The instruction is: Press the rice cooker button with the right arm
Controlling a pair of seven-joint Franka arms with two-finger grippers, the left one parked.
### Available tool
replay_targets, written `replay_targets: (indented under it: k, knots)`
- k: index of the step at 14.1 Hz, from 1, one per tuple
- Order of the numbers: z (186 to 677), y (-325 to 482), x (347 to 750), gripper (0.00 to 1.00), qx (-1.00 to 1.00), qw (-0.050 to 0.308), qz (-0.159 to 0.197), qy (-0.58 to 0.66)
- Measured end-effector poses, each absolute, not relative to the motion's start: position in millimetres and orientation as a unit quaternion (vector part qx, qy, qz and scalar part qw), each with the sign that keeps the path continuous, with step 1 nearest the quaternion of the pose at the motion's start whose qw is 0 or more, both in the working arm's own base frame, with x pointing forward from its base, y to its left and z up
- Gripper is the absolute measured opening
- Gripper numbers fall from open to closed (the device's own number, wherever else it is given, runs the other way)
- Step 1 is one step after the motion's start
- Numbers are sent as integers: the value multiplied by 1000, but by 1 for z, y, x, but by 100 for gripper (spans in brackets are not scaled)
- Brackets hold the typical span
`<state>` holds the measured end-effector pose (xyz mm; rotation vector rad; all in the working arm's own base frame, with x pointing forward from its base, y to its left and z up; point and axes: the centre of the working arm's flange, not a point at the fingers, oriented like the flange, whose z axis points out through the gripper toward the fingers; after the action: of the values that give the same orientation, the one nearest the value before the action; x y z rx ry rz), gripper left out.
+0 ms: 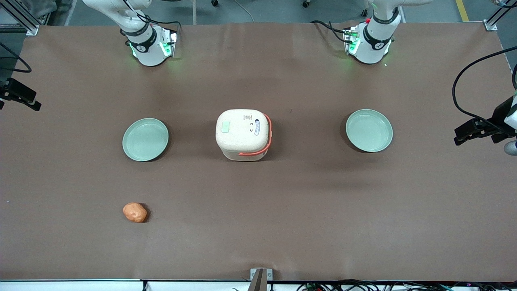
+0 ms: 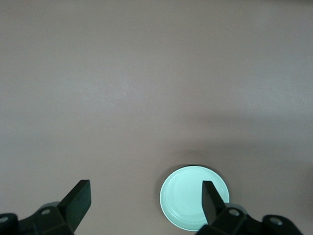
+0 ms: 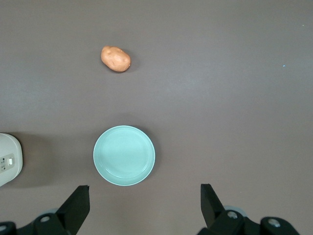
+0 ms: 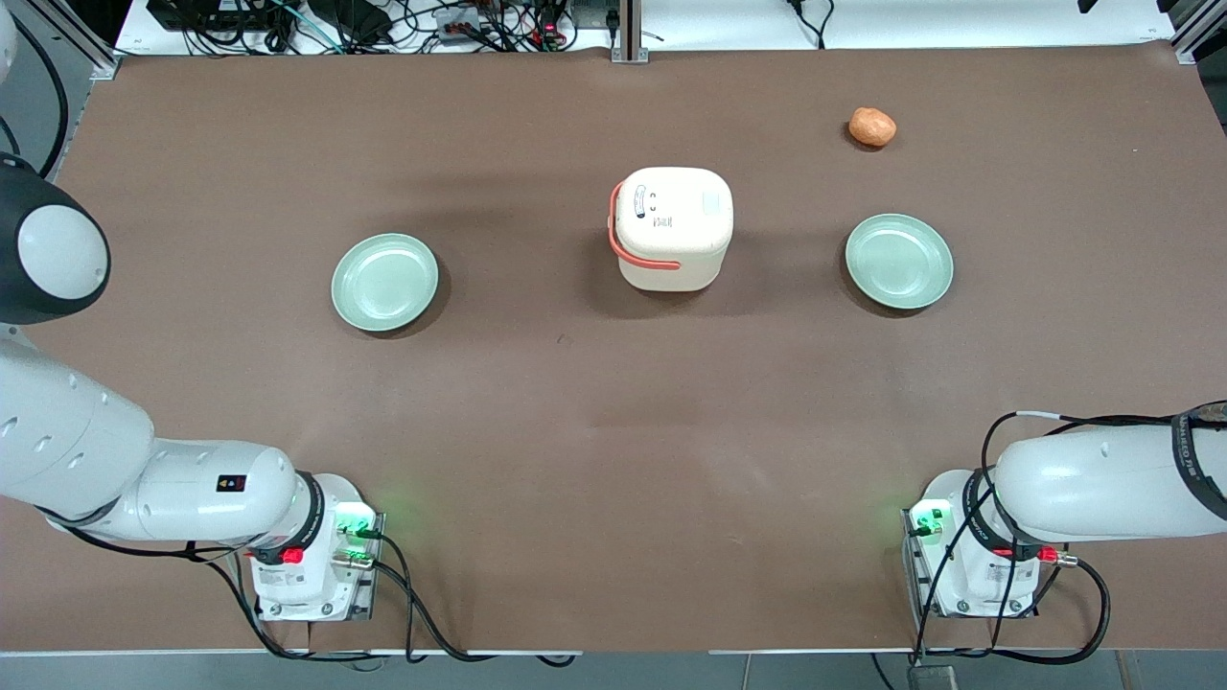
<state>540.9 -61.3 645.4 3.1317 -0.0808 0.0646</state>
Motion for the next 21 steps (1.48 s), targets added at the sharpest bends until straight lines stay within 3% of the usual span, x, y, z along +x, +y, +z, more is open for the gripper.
replay_targets:
  k: [5,10,13,14,21]
  knots:
    - [645,-61,540,100,1000,4,18,-26]
    - [624,-44,544,44,1000,1,-3,-10]
    - [588,7,555,12,999,-11,-29,6]
    - [577,29,558,5,999,-13,-37,8]
    - [520,247,540,1,999,-1,-38,14]
